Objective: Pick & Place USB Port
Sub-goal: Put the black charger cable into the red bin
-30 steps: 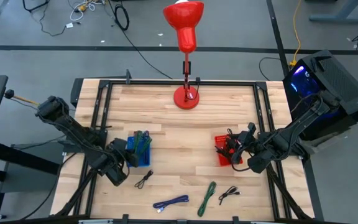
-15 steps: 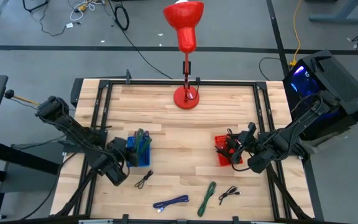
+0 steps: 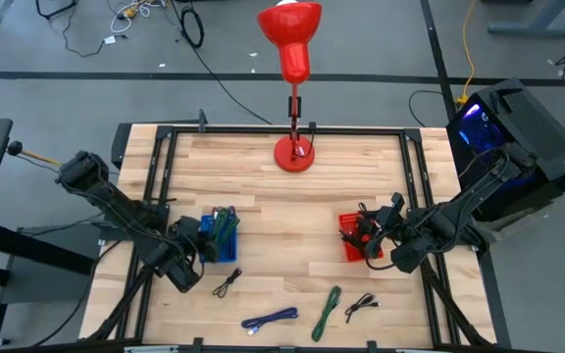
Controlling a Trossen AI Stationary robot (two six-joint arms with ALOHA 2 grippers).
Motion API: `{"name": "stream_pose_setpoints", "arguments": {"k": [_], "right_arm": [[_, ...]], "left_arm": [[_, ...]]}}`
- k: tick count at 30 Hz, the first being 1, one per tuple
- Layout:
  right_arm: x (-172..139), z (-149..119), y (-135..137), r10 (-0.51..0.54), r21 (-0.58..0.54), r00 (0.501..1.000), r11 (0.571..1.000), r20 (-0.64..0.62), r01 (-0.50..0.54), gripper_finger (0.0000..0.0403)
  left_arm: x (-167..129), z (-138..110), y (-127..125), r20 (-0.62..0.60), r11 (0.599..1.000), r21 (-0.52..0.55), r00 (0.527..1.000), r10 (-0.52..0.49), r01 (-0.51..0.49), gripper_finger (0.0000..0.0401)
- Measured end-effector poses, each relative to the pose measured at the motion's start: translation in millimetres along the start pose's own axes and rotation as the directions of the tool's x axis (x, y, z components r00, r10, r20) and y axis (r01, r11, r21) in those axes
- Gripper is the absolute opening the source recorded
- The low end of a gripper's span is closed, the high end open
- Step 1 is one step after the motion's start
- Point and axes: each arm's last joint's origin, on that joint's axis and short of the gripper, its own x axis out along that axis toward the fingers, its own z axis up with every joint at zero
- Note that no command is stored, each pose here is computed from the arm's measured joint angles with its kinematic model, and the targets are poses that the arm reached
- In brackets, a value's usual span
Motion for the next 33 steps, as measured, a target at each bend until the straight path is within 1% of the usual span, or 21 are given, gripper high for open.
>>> {"name": "stream_pose_setpoints", "arguments": {"k": [5,10,13,15,17,19,23,28,33], "right_arm": [[0.0,0.0,0.0,0.000,0.000,1.000,1.000,0.000,0.000,0.0071],[-0.1,0.0,0.0,0.000,0.001,1.000,1.000,0.000,0.000,0.0071],[0.0,0.1,-0.1,0.000,0.002,1.000,1.000,0.000,0.000,0.0071],[-0.1,0.1,0.0,0.000,0.004,1.000,1.000,0.001,0.000,0.0071],[0.0,0.1,0.0,0.000,0.005,1.000,1.000,0.001,0.000,0.0071],[0.0,0.3,0.2,0.002,0.008,1.000,1.000,0.002,-0.002,0.0071],[0.0,0.4,0.4,0.003,0.011,1.000,1.000,0.003,-0.003,0.0071],[-0.1,0.4,0.5,0.005,0.009,1.000,1.000,0.001,-0.005,0.0071],[0.0,0.4,0.4,0.004,0.003,1.000,1.000,0.001,-0.004,0.0071]], "left_arm": [[-12.2,6.9,-11.6,-0.049,0.997,0.065,0.998,-0.042,0.045,0.0163],[-32.7,14.2,-35.4,-0.177,0.983,0.136,0.979,-0.099,0.124,0.0167],[-40.9,14.6,-53.5,-0.259,0.969,0.125,0.950,-0.175,0.213,0.0167],[-41.8,11.2,-63.4,-0.316,0.957,0.097,0.920,-0.233,0.275,0.0167],[-39.9,6.0,-71.3,-0.367,0.948,0.063,0.890,-0.269,0.312,0.0167],[-34.3,-1.2,-75.9,-0.409,0.953,0.031,0.874,-0.262,0.300,0.0167],[-19.4,-18.9,-76.0,-0.465,0.979,0.012,0.868,-0.174,0.203,0.0167],[-4.4,-37.8,-75.0,-0.524,0.995,-0.003,0.848,-0.084,0.097,0.0167],[2.6,-48.2,-78.3,-0.557,0.996,-0.017,0.827,-0.083,0.088,0.0167]]}}
